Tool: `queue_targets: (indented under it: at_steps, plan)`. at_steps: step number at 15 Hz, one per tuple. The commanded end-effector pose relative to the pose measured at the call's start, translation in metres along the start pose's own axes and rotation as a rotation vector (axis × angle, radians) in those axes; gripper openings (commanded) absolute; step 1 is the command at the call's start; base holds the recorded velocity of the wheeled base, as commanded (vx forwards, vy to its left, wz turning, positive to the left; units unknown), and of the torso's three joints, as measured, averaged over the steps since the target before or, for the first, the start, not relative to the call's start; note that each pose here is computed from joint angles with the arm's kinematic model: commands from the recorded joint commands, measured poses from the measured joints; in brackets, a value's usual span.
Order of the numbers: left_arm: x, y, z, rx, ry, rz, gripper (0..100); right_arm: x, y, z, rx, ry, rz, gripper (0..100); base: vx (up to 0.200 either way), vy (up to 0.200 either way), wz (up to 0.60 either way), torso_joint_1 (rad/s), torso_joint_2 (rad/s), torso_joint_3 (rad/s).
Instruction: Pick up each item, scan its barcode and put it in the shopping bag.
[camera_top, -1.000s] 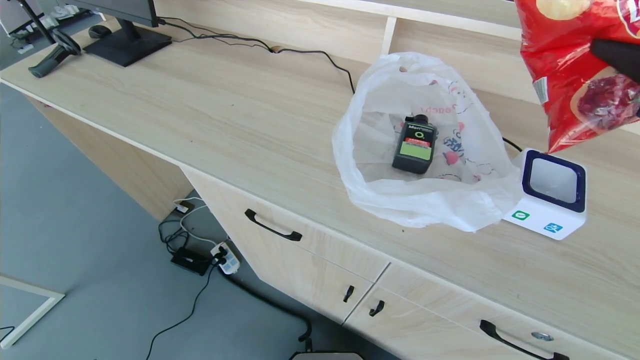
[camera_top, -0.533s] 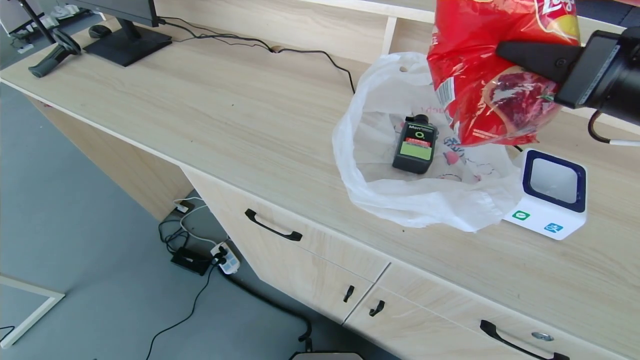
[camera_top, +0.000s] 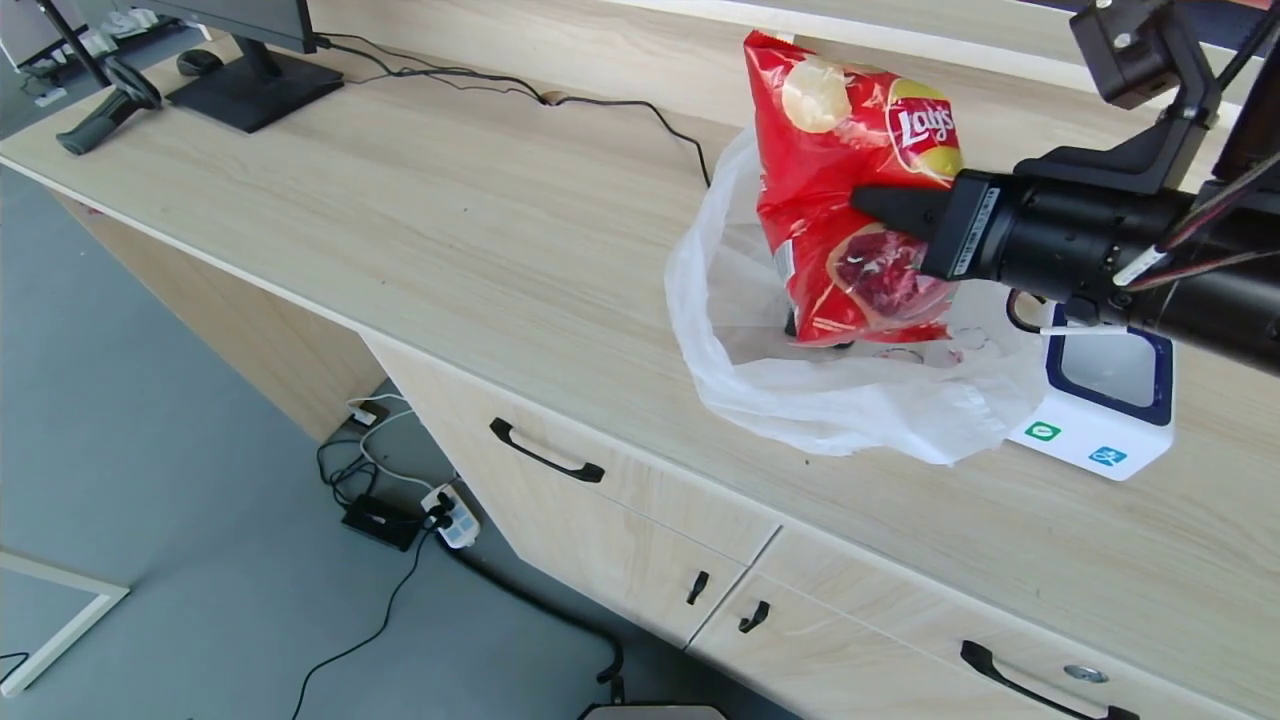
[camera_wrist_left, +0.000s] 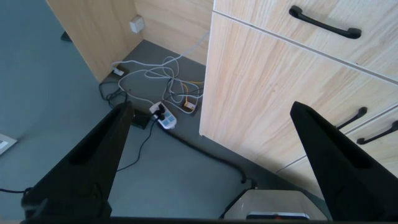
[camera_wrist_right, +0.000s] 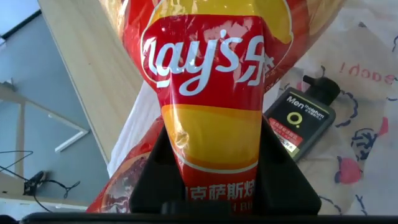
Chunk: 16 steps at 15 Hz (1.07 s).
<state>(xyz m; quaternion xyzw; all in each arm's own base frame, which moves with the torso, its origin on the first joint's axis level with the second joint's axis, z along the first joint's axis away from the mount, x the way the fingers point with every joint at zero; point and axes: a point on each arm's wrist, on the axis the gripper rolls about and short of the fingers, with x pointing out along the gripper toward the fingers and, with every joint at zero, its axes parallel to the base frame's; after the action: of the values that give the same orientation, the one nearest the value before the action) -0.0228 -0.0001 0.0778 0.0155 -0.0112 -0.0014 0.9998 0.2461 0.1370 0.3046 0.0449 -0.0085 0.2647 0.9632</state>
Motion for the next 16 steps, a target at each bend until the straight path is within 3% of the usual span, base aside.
queue_targets:
  at_steps: [1, 3, 5, 10, 14, 16]
  plan:
    - [0.000, 0.000, 0.000, 0.000, -0.001, 0.000, 100, 0.016, -0.002, -0.017, 0.001, 0.055, -0.007, 0, 0.000, 0.000, 0.00, 0.000, 0.00, 0.000]
    - [0.000, 0.000, 0.000, -0.002, -0.001, 0.000, 100, 0.023, -0.021, -0.019, -0.015, 0.060, -0.082, 0, 0.000, 0.000, 0.00, 0.000, 0.00, 0.000]
    - [0.000, 0.000, 0.000, -0.002, -0.001, 0.000, 100, 0.021, -0.042, -0.021, -0.112, 0.075, -0.133, 0, 0.000, 0.000, 0.00, 0.000, 0.00, 0.000]
    - [0.000, 0.000, 0.000, 0.000, -0.001, 0.000, 100, 0.024, -0.044, -0.031, -0.226, 0.116, -0.126, 0, 0.000, 0.000, 0.00, 0.000, 0.00, 0.000]
    - [0.000, 0.000, 0.000, 0.000, -0.001, 0.000, 100, 0.031, -0.036, -0.024, -0.268, 0.085, -0.097, 0, 0.000, 0.000, 0.00, 0.000, 0.00, 0.000]
    - [0.000, 0.000, 0.000, -0.002, -0.002, 0.000, 100, 0.035, -0.032, -0.021, -0.300, 0.025, -0.086, 0, 0.000, 0.000, 0.00, 0.000, 0.00, 0.000]
